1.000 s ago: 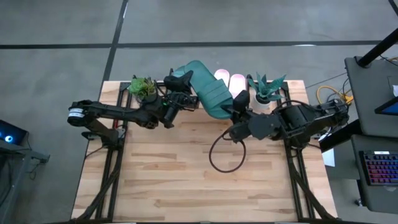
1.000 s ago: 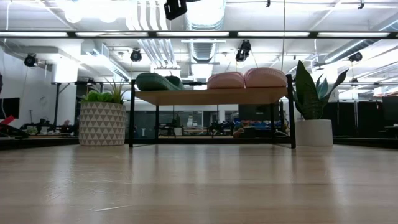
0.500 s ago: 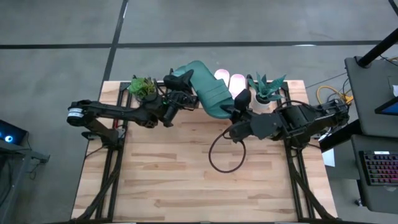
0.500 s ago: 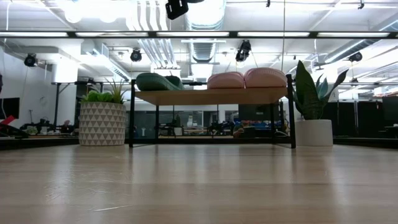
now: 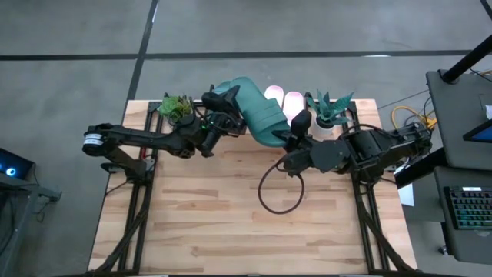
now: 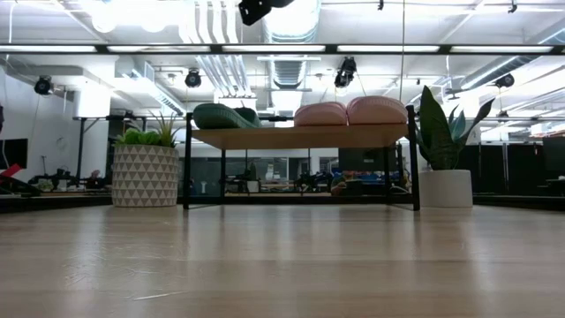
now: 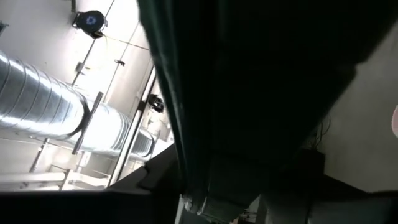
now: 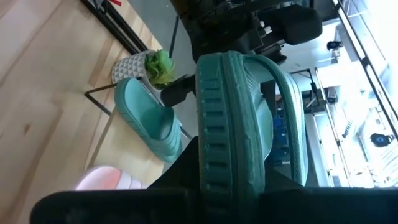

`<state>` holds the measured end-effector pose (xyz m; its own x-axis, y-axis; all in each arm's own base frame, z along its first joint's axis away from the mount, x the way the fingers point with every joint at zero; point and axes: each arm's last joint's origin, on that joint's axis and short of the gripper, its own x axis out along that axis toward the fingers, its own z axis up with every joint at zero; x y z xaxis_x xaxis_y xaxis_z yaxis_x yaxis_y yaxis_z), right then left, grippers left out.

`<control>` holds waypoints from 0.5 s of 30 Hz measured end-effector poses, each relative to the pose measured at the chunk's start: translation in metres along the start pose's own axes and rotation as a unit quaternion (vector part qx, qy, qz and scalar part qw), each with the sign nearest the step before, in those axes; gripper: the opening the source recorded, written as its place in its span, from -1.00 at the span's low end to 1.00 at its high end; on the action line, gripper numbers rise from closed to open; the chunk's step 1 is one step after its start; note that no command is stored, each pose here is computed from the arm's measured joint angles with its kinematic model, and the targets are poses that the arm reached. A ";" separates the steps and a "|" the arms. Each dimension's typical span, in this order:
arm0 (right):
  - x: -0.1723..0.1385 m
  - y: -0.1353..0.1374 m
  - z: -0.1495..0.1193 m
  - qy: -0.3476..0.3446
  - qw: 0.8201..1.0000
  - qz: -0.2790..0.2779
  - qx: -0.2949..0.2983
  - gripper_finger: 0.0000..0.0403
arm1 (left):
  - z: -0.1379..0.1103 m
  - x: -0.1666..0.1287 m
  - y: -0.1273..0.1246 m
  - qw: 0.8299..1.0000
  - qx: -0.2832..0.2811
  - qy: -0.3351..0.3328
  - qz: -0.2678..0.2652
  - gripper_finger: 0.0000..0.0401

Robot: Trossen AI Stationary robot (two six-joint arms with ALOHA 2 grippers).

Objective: Pick and place slides into the shelf
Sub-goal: Put the blue slides on the shelf

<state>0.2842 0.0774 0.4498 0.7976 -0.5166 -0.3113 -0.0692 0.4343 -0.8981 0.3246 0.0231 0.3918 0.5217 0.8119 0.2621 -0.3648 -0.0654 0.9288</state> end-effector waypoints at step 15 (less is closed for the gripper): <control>-0.012 -0.010 -0.009 -0.011 0.999 -0.002 0.030 -0.86 | -0.016 -0.011 0.010 0.999 -0.036 0.021 -0.001 0.44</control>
<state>0.2697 0.0725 0.4599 0.8110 -0.5024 -0.2998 -0.0300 0.4761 -0.8789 0.3031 0.0224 0.3940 0.4900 0.8361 0.2468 -0.4185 -0.0227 0.9079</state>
